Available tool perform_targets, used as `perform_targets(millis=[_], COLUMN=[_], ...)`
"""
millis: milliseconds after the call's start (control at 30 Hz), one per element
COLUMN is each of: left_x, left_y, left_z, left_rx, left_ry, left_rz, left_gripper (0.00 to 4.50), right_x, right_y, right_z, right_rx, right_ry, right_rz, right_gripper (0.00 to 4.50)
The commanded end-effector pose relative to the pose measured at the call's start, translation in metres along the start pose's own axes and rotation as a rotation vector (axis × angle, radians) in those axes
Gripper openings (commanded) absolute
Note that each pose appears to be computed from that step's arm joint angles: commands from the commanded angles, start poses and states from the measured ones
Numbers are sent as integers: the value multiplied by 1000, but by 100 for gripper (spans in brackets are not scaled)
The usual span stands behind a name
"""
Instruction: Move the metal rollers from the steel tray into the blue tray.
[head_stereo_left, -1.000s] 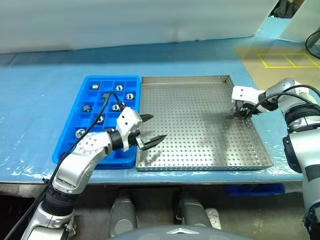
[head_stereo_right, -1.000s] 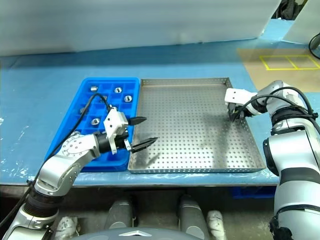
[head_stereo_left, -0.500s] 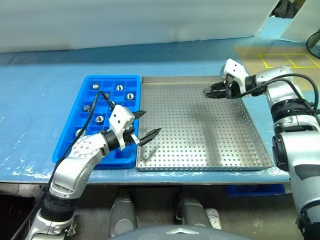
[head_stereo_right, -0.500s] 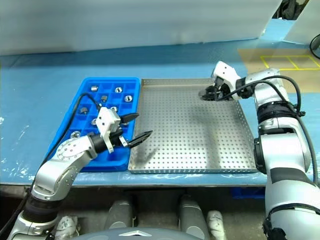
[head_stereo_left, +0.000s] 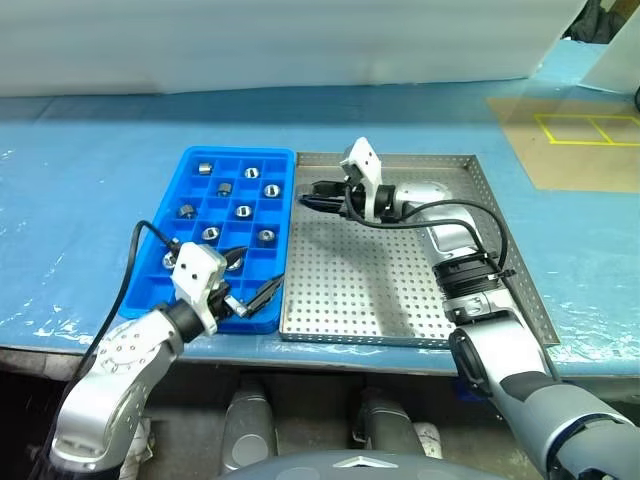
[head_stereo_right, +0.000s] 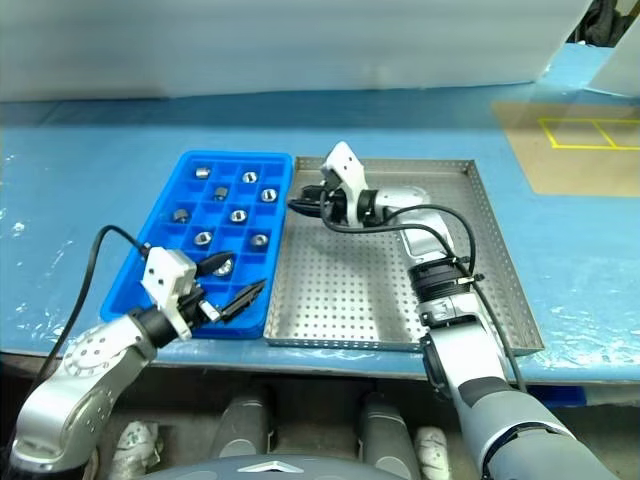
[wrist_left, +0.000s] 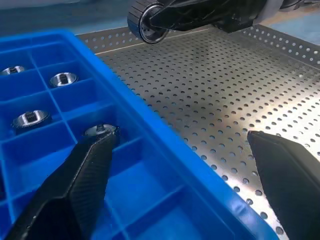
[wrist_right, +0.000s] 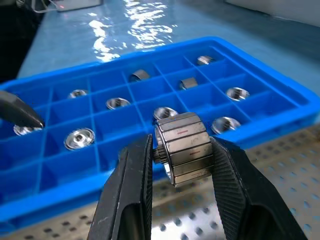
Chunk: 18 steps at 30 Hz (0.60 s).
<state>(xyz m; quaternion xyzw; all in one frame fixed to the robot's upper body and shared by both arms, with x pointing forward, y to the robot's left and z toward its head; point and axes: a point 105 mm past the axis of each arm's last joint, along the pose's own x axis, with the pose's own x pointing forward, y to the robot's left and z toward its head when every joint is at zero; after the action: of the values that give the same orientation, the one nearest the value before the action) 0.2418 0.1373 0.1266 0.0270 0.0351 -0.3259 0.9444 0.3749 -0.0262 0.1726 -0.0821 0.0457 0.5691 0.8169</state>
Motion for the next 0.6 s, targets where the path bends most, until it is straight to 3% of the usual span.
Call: perform_targets(millis=[33,300,600], left_x=[-12,-35,-40], left_y=[-8,-14,-14], left_z=[12,10,11], left_rx=[23,0,-11], left_ry=[-31,2,3], left_rz=[2,58,78], left_gripper=[449,449,449], right_x=[7,25,30], right_y=[29,75,102], right_z=[13,-35,-44], right_rx=[-14,-66,-62], right_ry=[-49,109,137], right_rz=[149,331,433], right_gripper=[125,125,125])
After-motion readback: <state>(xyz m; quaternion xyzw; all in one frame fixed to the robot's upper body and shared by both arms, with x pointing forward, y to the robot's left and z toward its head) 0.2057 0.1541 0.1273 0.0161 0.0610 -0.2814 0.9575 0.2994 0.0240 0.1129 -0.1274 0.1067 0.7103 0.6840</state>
